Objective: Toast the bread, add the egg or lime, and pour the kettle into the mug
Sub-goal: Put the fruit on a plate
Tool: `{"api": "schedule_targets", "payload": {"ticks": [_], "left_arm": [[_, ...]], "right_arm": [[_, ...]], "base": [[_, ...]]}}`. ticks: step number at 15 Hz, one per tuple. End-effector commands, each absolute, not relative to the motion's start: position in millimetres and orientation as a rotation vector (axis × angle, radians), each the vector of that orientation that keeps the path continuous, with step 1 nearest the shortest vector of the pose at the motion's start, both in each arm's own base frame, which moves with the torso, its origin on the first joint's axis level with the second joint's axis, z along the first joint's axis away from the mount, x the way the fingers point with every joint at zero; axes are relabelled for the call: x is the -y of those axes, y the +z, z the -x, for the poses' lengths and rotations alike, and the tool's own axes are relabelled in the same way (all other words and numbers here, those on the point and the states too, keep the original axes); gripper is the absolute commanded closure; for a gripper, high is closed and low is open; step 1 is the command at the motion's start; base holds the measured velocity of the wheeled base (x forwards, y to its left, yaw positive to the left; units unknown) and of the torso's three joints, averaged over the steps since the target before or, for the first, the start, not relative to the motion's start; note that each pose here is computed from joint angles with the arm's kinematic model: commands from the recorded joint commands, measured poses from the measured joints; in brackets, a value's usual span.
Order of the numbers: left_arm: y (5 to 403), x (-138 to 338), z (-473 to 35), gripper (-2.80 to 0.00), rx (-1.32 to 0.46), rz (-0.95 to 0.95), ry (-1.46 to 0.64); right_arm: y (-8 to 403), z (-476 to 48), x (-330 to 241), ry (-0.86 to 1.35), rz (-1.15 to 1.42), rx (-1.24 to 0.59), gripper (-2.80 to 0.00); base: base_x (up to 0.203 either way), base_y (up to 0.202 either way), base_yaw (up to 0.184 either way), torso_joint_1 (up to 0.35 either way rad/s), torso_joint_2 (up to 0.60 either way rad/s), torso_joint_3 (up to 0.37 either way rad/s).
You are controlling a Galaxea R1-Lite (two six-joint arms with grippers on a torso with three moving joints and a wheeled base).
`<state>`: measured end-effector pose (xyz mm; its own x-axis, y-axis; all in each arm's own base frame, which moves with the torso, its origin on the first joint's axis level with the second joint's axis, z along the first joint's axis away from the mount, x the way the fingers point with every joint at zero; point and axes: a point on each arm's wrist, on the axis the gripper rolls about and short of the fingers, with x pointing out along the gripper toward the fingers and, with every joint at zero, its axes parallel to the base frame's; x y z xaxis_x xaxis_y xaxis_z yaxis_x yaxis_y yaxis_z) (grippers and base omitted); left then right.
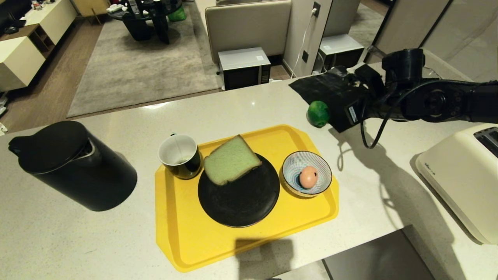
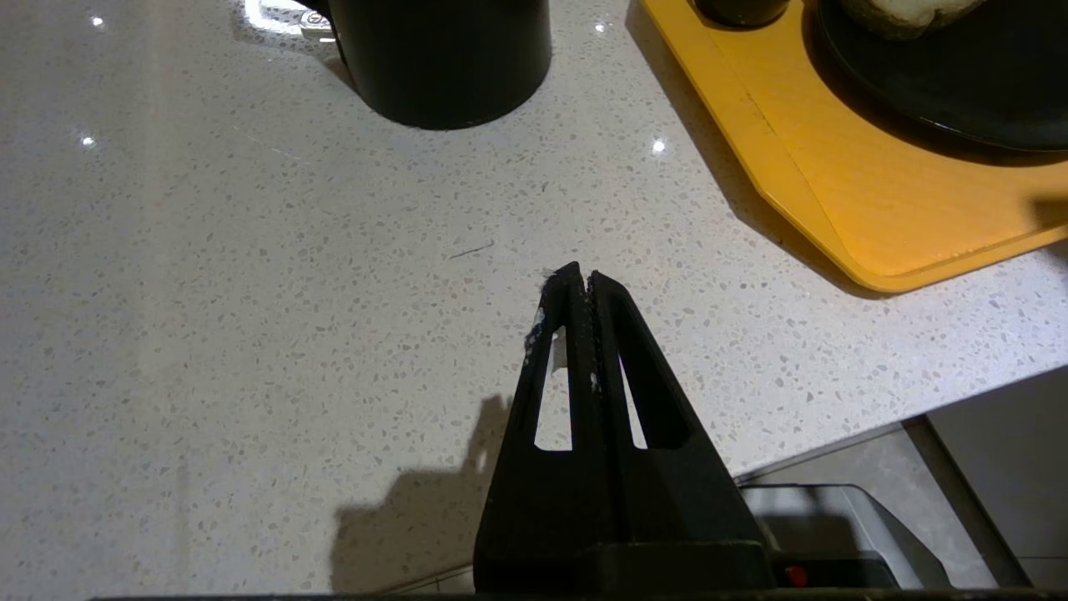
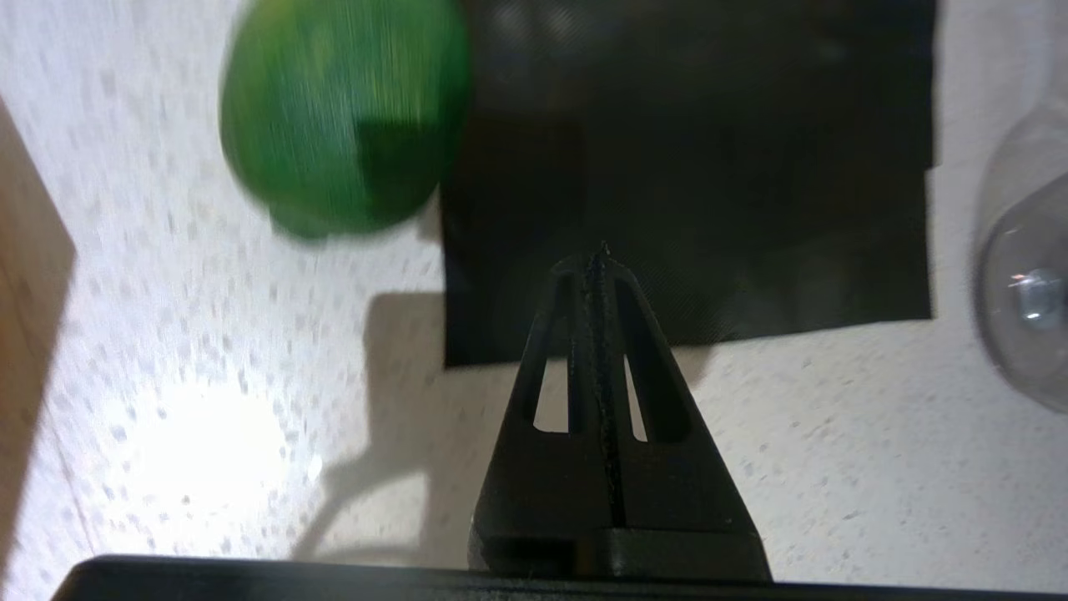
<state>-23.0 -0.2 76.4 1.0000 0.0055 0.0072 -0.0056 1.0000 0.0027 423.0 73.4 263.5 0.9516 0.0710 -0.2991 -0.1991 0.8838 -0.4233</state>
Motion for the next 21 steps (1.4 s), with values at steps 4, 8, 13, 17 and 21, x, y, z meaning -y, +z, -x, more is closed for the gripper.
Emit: {"api": "schedule_targets", "payload": {"ticks": [4, 8, 13, 17, 21], "left_arm": [[76.3, 0.2, 23.0, 0.0, 0.008, -0.003, 0.006], [76.3, 0.2, 23.0, 0.0, 0.008, -0.003, 0.006], [76.3, 0.2, 23.0, 0.0, 0.008, -0.003, 0.006], [76.3, 0.2, 23.0, 0.0, 0.008, -0.003, 0.005], [76.3, 0.2, 23.0, 0.0, 0.008, -0.003, 0.006]], "right_arm": [[276.1, -433.7, -123.9, 0.203, 0.423, -0.111, 0.0], [258.5, -444.1, -161.1, 0.21, 0.456, -0.018, 0.0], [232.8, -460.3, -169.0, 0.183, 0.509, -0.012, 0.0], [224.9, -464.2, -168.5, 0.171, 0.551, -0.03, 0.0], [220.2, -469.1, -159.6, 0.133, 0.6, -0.052, 0.0]], "base": [[0.0, 0.0, 0.0, 0.0, 0.0, 0.0], [0.0, 0.0, 0.0, 0.0, 0.0, 0.0], [0.0, 0.0, 0.0, 0.0, 0.0, 0.0], [0.0, 0.0, 0.0, 0.0, 0.0, 0.0], [0.0, 0.0, 0.0, 0.0, 0.0, 0.0]]}}
